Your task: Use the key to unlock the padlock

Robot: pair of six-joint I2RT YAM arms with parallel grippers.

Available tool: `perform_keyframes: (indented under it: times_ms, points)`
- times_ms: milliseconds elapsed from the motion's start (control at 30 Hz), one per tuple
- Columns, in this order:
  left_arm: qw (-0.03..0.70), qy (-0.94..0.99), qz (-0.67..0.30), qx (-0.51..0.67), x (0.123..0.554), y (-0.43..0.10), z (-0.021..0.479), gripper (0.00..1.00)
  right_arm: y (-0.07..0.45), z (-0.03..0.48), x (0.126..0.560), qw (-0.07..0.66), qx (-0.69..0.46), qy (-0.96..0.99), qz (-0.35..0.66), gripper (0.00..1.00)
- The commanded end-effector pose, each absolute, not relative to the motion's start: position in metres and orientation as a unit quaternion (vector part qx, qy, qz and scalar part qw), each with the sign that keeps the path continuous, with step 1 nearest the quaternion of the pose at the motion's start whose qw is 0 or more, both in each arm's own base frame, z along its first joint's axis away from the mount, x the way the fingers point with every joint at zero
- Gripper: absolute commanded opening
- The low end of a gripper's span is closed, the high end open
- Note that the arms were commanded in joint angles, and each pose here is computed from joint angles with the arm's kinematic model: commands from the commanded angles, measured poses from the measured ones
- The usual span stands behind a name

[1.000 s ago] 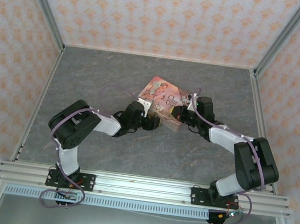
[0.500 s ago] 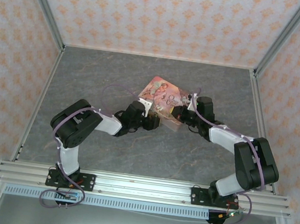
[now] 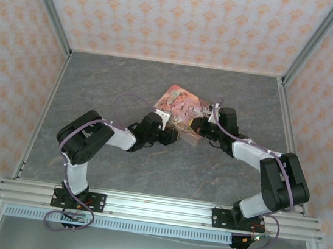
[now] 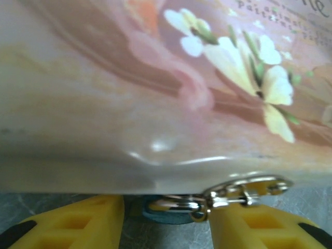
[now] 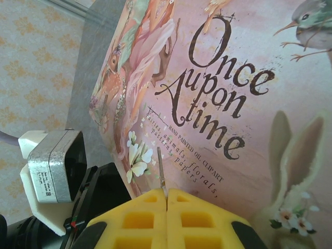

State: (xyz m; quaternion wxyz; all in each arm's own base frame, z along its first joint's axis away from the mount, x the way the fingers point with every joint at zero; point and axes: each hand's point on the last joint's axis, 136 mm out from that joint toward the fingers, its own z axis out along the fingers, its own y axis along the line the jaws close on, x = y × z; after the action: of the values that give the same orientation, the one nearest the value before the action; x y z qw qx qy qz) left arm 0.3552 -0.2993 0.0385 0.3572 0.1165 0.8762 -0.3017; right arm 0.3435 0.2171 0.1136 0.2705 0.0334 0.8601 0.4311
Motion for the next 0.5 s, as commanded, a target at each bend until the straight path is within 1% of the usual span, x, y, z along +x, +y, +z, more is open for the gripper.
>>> perform_keyframes:
  times_ms: [0, 133, 467]
  points:
    - [0.377, 0.861, -0.314, 0.134, 0.3608, -0.3120, 0.0558, 0.44, 0.2132, 0.0930, 0.3333, 0.241, 0.041, 0.878, 0.413, 0.00]
    - [0.379, 0.861, -0.313, 0.134, 0.3599, -0.3120, 0.0564, 0.41, 0.2129, 0.0938, 0.3335, 0.241, 0.042, 0.877, 0.413, 0.00]
    - [0.381, 0.862, -0.310, 0.126, 0.3614, -0.3102, 0.0574, 0.31, 0.2128, 0.0956, 0.3327, 0.243, 0.041, 0.876, 0.414, 0.00]
